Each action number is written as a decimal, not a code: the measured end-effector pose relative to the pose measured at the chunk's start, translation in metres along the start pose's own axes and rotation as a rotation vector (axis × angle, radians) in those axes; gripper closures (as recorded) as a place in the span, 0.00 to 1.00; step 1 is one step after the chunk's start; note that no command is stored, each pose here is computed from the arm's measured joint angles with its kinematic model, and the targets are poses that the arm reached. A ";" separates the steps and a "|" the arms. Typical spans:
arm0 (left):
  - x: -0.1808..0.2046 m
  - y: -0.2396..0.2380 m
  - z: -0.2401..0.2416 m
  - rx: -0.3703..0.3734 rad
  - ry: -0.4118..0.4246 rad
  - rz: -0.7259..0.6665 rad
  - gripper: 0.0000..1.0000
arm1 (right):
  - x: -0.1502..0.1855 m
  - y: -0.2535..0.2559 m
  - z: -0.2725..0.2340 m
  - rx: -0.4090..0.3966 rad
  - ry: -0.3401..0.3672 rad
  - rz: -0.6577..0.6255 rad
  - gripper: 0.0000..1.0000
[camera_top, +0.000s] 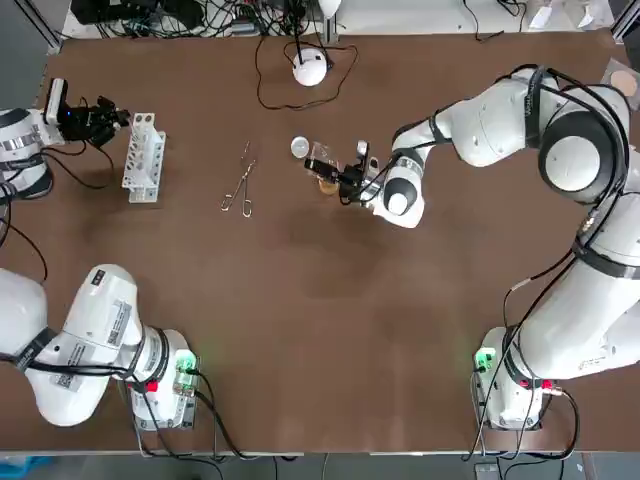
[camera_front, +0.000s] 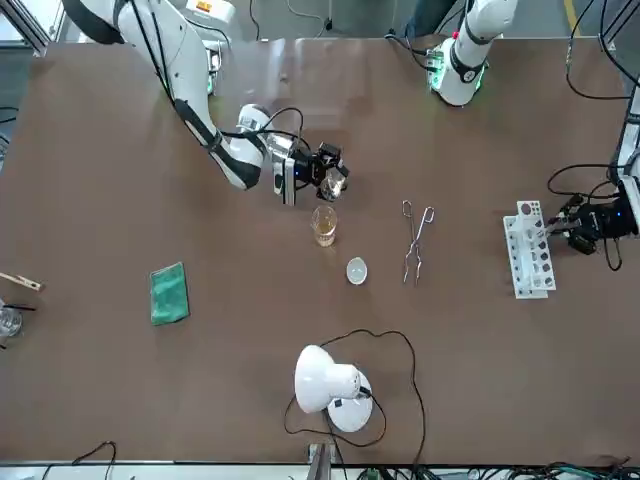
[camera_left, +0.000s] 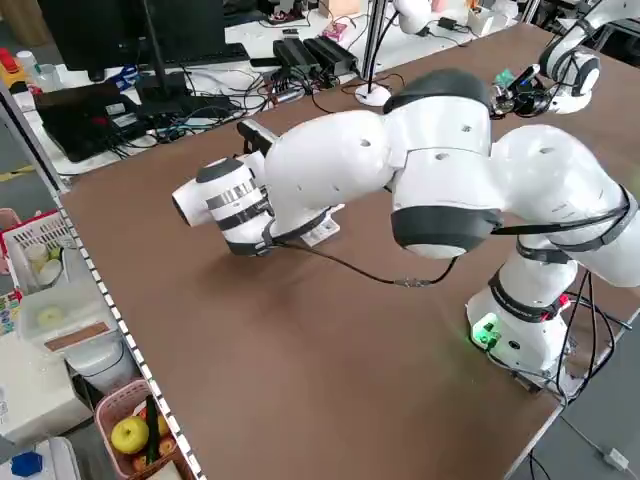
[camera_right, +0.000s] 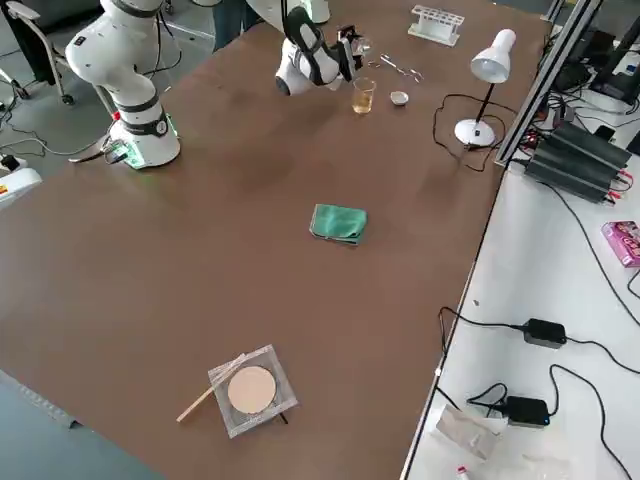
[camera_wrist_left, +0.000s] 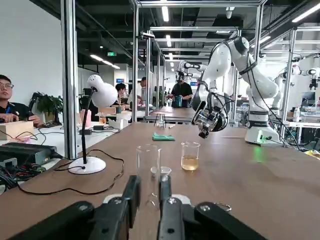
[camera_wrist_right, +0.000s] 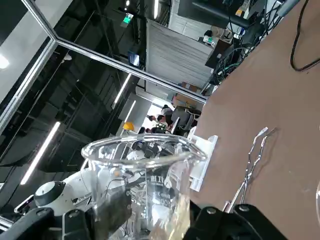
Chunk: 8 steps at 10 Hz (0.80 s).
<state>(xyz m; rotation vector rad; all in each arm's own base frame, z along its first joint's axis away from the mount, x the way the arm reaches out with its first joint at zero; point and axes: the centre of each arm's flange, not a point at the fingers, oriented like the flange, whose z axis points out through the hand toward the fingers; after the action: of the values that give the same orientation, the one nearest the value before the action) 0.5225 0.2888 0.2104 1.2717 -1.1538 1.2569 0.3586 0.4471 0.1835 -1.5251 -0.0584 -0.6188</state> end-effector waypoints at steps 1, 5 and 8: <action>-0.003 0.000 -0.001 0.001 0.001 0.000 0.79 | -0.001 0.001 0.000 -0.001 0.000 0.004 0.61; -0.025 -0.001 -0.004 0.003 0.016 -0.007 0.79 | -0.003 0.004 -0.001 -0.005 0.000 0.053 0.61; -0.041 -0.002 -0.003 0.002 0.003 -0.016 0.79 | -0.003 0.005 -0.001 -0.006 0.000 0.065 0.61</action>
<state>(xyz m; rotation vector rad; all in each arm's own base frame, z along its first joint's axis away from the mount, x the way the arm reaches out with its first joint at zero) 0.5239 0.2917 0.1693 1.2773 -1.1381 1.2478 0.3575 0.4471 0.1781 -1.5267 -0.0066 -0.5673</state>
